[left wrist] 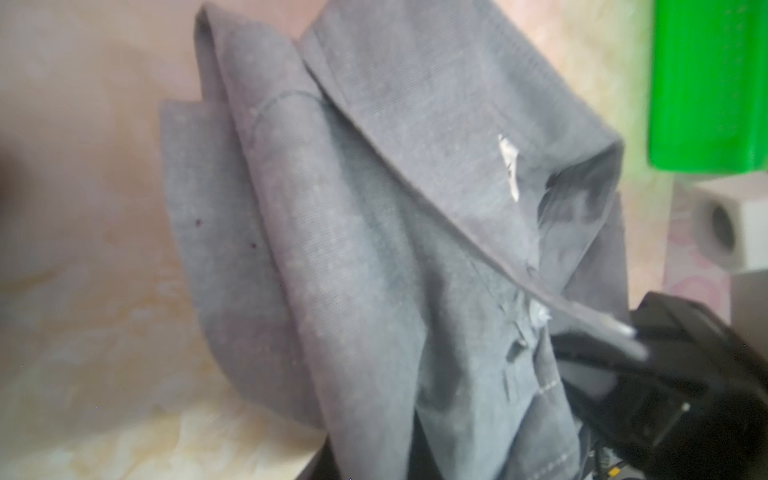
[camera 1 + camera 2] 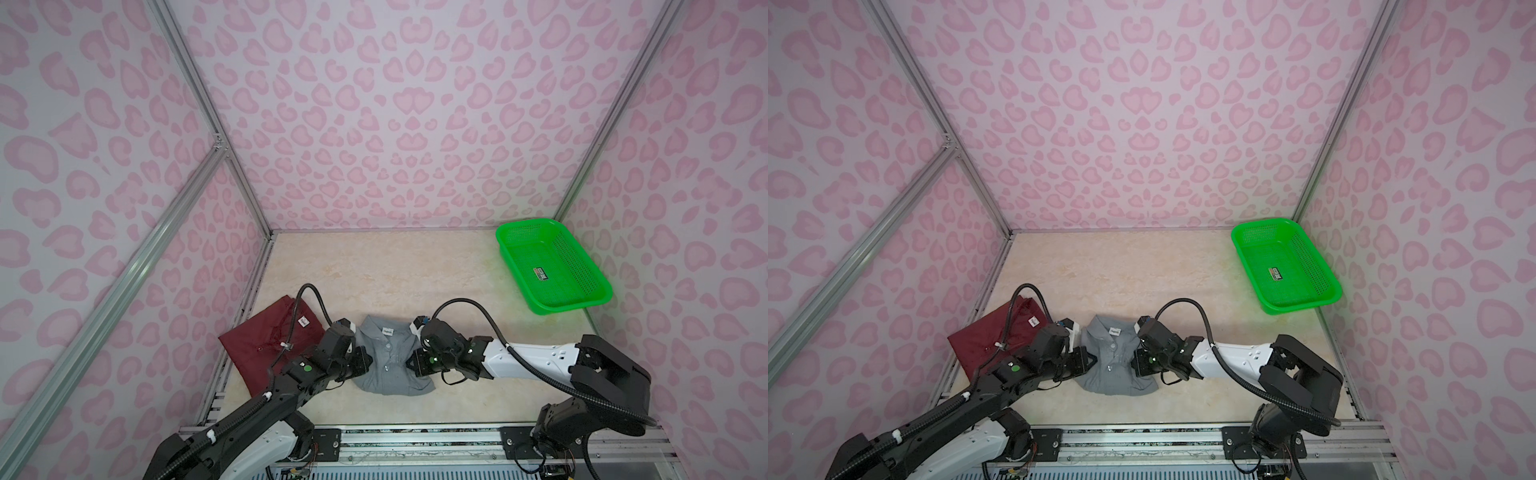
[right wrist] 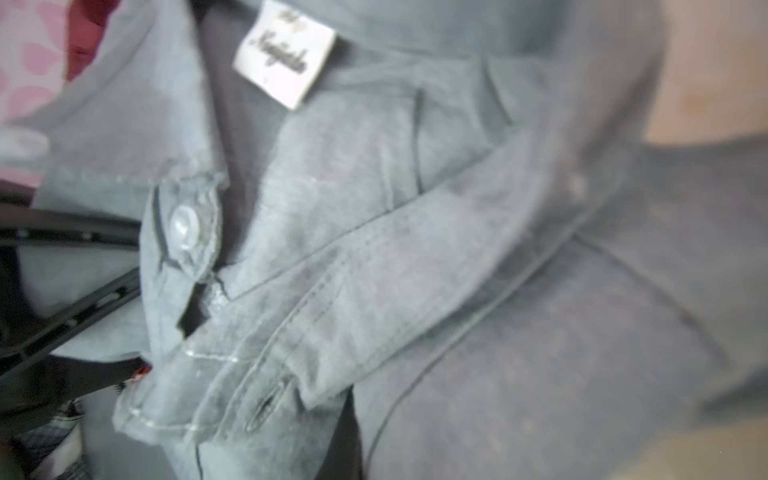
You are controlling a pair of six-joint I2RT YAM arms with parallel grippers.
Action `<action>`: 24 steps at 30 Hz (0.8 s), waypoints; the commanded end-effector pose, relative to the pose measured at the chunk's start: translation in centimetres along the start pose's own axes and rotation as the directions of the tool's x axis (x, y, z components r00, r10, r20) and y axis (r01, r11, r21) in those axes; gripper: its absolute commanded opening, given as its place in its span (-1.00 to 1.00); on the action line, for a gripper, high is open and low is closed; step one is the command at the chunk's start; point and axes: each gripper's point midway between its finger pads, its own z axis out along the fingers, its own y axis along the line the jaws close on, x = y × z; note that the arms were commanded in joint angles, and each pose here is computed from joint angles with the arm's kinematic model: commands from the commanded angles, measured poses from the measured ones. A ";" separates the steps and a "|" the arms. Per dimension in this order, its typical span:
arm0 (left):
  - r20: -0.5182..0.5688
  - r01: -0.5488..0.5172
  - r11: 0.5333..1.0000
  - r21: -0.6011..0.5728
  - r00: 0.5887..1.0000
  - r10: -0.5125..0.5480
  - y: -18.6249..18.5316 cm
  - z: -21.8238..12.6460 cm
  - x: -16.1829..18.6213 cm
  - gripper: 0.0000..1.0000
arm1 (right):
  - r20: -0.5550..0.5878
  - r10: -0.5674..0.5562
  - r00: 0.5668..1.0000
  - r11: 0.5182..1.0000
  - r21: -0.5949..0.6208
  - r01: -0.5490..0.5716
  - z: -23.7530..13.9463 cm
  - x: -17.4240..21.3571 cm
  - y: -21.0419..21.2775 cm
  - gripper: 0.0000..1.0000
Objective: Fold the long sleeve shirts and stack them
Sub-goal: 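Lift the grey shirt with both grippers and carry it over the maroon shirt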
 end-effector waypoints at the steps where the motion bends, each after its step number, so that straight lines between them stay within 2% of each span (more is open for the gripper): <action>1: 0.046 -0.016 0.998 -0.067 0.999 0.019 0.3 -3.4 -2.3 -0.92 | 0.035 -0.047 0.998 0.998 -0.033 0.048 -1.0 -2.1 3.2 -1.00; 6: 0.174 -0.014 0.984 -0.179 0.984 0.046 0.7 -10.6 -7.1 -0.91 | 0.063 -0.103 0.993 0.981 -0.156 0.112 -0.6 -5.7 10.2 -1.00; 9: 0.231 -0.007 0.957 -0.291 0.970 0.077 2.2 -14.1 -9.3 -0.91 | 0.077 -0.117 0.990 0.972 -0.193 0.130 0.5 -7.3 13.9 -1.00; 11: 0.283 0.032 0.912 -0.409 0.954 0.093 4.5 -16.5 -11.0 -0.92 | 0.106 -0.094 0.990 0.970 -0.212 0.115 1.4 -8.3 16.0 -1.00; 13: 0.345 0.103 0.843 -0.527 0.933 0.101 6.9 -18.7 -12.1 -0.91 | 0.111 -0.079 0.991 0.969 -0.224 0.103 2.8 -8.6 17.7 -1.00; 17: 0.474 0.256 0.771 -0.583 0.878 0.067 10.1 -21.0 -12.5 -0.91 | 0.111 -0.121 0.986 0.953 -0.266 0.147 5.5 -9.3 22.2 -1.00; 18: 0.487 0.274 0.753 -0.597 0.871 0.069 10.8 -21.1 -12.4 -0.91 | 0.099 -0.132 0.986 0.954 -0.258 0.154 6.4 -9.2 22.5 -1.00; 21: 0.516 0.324 0.662 -0.675 0.849 0.110 13.4 -21.4 -12.5 -0.92 | 0.083 -0.144 0.986 0.955 -0.249 0.161 8.5 -9.5 23.3 -1.00; 24: 0.537 0.360 0.630 -0.688 0.836 0.109 14.3 -21.8 -12.7 -0.91 | 0.076 -0.126 0.989 0.952 -0.271 0.142 9.9 -9.2 23.7 -1.00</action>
